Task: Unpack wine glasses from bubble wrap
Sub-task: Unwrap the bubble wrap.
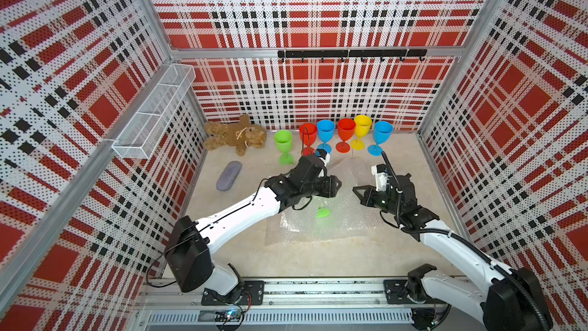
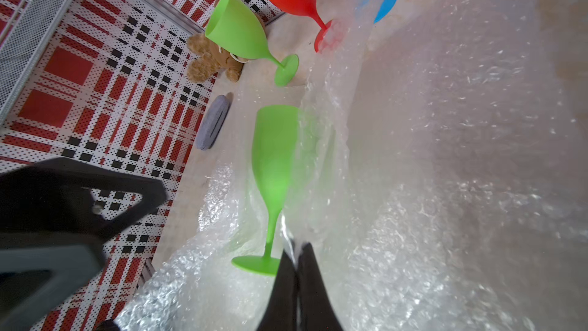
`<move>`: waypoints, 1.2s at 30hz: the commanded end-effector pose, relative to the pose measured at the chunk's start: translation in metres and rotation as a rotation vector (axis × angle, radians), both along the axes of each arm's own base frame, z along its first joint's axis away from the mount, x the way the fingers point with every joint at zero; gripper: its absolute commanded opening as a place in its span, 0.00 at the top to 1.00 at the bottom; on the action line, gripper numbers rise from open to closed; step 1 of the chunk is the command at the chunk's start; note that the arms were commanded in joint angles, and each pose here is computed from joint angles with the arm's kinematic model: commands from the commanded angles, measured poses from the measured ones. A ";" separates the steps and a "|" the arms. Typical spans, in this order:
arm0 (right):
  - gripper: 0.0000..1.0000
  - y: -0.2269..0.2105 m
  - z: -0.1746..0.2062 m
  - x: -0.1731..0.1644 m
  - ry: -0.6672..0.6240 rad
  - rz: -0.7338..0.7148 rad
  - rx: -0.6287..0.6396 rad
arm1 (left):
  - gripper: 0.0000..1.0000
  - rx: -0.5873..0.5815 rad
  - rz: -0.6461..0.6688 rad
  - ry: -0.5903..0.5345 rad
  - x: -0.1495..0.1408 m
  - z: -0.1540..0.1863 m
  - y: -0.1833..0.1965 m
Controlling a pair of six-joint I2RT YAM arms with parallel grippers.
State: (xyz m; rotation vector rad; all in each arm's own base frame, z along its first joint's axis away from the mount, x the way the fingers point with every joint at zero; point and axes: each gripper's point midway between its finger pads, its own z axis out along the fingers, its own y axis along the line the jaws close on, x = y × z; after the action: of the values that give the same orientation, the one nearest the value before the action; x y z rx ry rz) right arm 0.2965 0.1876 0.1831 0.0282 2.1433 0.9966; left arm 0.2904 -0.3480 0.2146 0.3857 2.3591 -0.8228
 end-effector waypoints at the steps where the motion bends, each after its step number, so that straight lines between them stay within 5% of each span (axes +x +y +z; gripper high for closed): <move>1: 1.00 0.003 0.009 -0.002 -0.021 0.009 0.033 | 0.39 0.044 -0.053 0.046 -0.008 -0.011 -0.013; 6: 1.00 0.001 0.008 -0.002 -0.024 -0.006 0.029 | 0.39 0.151 -0.038 0.118 -0.009 -0.055 -0.006; 12: 1.00 -0.006 -0.008 0.000 -0.003 -0.036 -0.020 | 0.39 0.304 0.068 0.127 0.003 -0.085 0.046; 20: 1.00 -0.022 -0.046 0.005 0.072 -0.100 -0.162 | 0.38 0.314 0.193 0.180 -0.003 -0.106 0.111; 30: 0.73 -0.045 -0.115 0.010 0.244 -0.193 -0.331 | 0.38 0.148 0.327 0.332 0.002 -0.153 0.144; 36: 0.46 -0.065 -0.103 0.015 0.207 -0.283 -0.400 | 0.38 0.143 0.337 0.313 0.008 -0.153 0.144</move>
State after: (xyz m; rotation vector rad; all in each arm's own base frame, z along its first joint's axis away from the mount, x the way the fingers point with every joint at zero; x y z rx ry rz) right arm 0.3077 0.1360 0.0680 0.2156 2.4480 0.5056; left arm 0.2888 -0.1979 0.0528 -0.0827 2.7336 -0.5354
